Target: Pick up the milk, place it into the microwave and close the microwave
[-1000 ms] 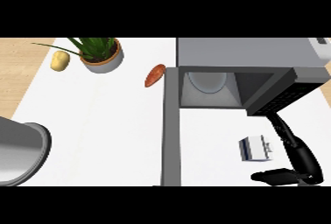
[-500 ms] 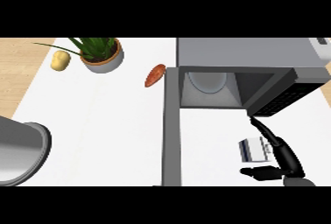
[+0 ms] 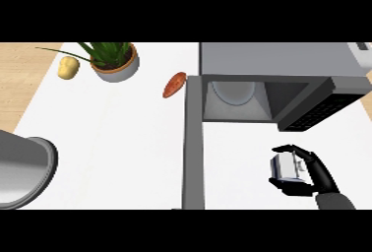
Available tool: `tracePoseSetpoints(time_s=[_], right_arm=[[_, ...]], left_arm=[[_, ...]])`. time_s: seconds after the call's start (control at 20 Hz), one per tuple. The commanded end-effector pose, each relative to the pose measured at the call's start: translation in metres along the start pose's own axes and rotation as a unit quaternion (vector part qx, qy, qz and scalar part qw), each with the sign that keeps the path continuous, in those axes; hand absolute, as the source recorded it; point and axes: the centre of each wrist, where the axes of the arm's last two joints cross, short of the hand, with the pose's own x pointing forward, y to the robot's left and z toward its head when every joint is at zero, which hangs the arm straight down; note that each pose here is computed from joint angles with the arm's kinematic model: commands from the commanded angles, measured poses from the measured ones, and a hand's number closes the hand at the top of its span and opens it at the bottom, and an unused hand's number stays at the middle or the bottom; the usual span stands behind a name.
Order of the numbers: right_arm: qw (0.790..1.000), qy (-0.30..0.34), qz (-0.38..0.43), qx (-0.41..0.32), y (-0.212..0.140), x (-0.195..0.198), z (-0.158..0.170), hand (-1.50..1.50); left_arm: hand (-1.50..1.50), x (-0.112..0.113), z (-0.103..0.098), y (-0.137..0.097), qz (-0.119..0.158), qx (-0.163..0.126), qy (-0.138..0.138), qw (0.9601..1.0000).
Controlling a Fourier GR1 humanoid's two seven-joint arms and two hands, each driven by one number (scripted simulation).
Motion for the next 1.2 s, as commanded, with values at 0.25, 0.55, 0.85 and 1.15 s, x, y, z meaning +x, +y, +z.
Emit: tracePoseSetpoints(time_s=[0.25,0.55,0.85,1.15], right_arm=[[0.997,-0.018,0.067,0.017,0.002,-0.017,0.008,1.5],[0.994,0.014,0.092,-0.062,0.038,-0.005,-0.038,1.5],[0.993,-0.032,0.05,-0.098,0.053,0.012,-0.08,1.5],[0.996,-0.078,-0.022,-0.041,0.054,0.018,-0.09,1.5]], left_arm=[[-1.5,0.01,0.005,0.003,0.004,-0.003,0.001,1.0],[-1.5,-0.008,0.003,0.017,0.013,-0.011,-0.007,0.9998],[-1.5,-0.015,0.008,0.014,0.022,-0.007,0.007,0.9997],[-1.5,-0.015,0.009,0.03,0.022,0.003,0.0,0.9998]])
